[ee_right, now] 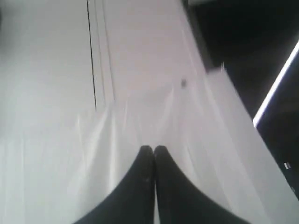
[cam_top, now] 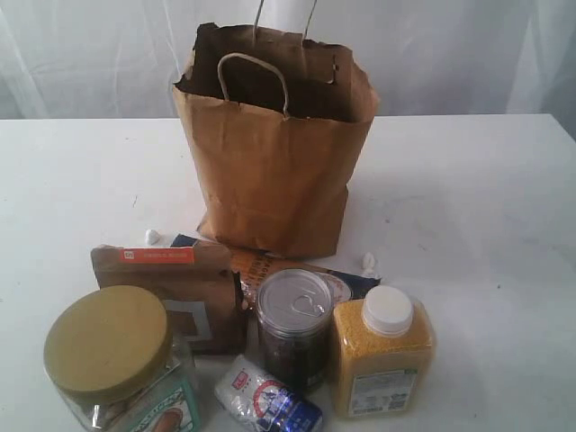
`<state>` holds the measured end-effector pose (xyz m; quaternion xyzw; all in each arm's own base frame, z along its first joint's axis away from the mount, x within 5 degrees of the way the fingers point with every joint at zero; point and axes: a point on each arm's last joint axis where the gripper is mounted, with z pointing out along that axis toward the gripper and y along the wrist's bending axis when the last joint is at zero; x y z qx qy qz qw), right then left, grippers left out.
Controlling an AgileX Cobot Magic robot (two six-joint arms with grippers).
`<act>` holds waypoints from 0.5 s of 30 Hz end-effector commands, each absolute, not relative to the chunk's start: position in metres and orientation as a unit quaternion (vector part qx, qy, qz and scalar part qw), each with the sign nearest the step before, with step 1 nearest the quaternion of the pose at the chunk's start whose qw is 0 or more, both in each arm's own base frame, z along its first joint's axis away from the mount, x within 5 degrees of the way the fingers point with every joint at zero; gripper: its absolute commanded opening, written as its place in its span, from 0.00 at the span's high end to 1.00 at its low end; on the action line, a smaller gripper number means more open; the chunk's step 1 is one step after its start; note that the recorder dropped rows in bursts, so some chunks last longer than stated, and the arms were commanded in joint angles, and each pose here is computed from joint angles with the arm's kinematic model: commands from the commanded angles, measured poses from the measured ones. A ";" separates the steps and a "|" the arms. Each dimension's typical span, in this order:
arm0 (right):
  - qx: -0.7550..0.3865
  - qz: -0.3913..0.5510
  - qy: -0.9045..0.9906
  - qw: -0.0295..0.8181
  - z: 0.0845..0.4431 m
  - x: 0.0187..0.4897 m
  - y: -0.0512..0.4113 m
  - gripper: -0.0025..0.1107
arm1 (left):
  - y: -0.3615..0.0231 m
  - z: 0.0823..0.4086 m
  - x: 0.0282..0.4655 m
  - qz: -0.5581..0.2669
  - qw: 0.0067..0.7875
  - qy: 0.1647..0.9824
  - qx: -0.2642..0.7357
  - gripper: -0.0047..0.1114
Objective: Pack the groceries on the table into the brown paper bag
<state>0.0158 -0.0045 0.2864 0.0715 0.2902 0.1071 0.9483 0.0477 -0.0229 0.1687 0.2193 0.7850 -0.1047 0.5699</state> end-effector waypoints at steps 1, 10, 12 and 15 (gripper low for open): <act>0.168 0.176 0.096 0.965 0.349 -0.022 -0.024 0.98 | -0.023 0.169 0.048 -0.106 0.572 0.783 0.218 0.96; 0.208 0.066 0.031 0.975 0.499 -0.022 -0.035 0.98 | -0.023 0.169 0.047 -0.106 0.572 0.784 0.218 0.96; 0.185 0.055 0.070 0.979 0.521 0.006 -0.032 0.98 | -0.023 0.169 0.047 -0.106 0.572 0.784 0.218 0.96; 0.167 0.044 0.163 0.971 0.534 0.068 -0.030 0.98 | -0.023 0.169 0.047 -0.106 0.572 0.784 0.218 0.96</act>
